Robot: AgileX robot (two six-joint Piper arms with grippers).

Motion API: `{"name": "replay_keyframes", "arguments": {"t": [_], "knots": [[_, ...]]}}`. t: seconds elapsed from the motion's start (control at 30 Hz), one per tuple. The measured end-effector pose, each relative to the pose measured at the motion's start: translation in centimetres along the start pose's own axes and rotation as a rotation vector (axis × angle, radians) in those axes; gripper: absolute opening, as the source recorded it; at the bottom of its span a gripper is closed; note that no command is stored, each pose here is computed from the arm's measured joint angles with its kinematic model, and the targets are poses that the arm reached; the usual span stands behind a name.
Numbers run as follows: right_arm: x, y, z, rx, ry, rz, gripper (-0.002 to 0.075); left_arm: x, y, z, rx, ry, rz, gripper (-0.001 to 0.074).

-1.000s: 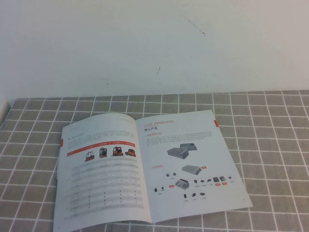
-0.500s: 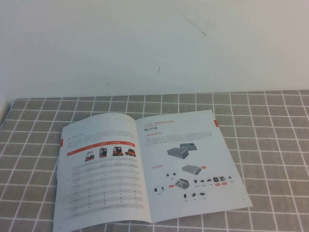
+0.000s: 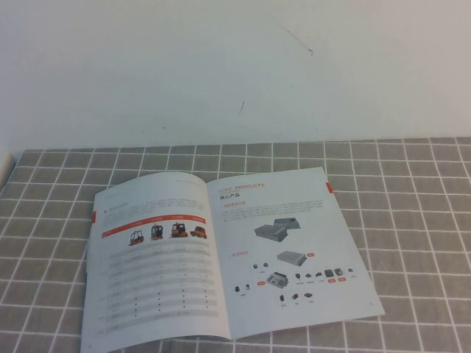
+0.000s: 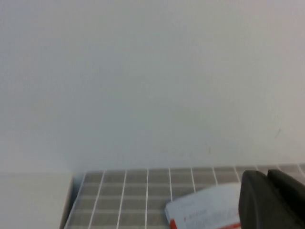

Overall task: Close book
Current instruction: 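Close the open booklet and leave it lying on the table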

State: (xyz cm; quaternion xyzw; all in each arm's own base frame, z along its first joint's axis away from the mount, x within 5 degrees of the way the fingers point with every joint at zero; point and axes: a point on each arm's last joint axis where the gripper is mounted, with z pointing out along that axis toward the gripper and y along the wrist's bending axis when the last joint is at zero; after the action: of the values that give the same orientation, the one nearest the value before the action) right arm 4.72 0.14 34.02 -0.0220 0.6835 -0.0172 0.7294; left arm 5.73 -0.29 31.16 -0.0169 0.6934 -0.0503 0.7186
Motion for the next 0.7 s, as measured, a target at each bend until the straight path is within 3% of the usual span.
{"name": "replay_keyframes", "arguments": {"t": [0.17, 0.33, 0.53, 0.7], "knots": [[-1.2, 0.2, 4.1, -0.072, 0.321, -0.048, -0.0003, -0.9, -0.2, 3.4, -0.012, 0.280, 0.008, -0.0003], [-0.2, 1.3, 9.7, -0.242, 0.539, -0.114, -0.0003, -0.6, -0.7, 6.9, 0.024, 0.494, -0.031, -0.0003], [4.6, 3.6, 17.5, -0.475, 0.654, -0.064, -0.0003, 1.2, -1.6, 11.5, 0.119, 0.711, -0.101, -0.0003], [9.8, 7.3, 22.1, -0.607, 0.737, -0.071, -0.0003, 3.7, -2.2, 15.1, 0.208, 0.833, -0.123, -0.0004]]}}
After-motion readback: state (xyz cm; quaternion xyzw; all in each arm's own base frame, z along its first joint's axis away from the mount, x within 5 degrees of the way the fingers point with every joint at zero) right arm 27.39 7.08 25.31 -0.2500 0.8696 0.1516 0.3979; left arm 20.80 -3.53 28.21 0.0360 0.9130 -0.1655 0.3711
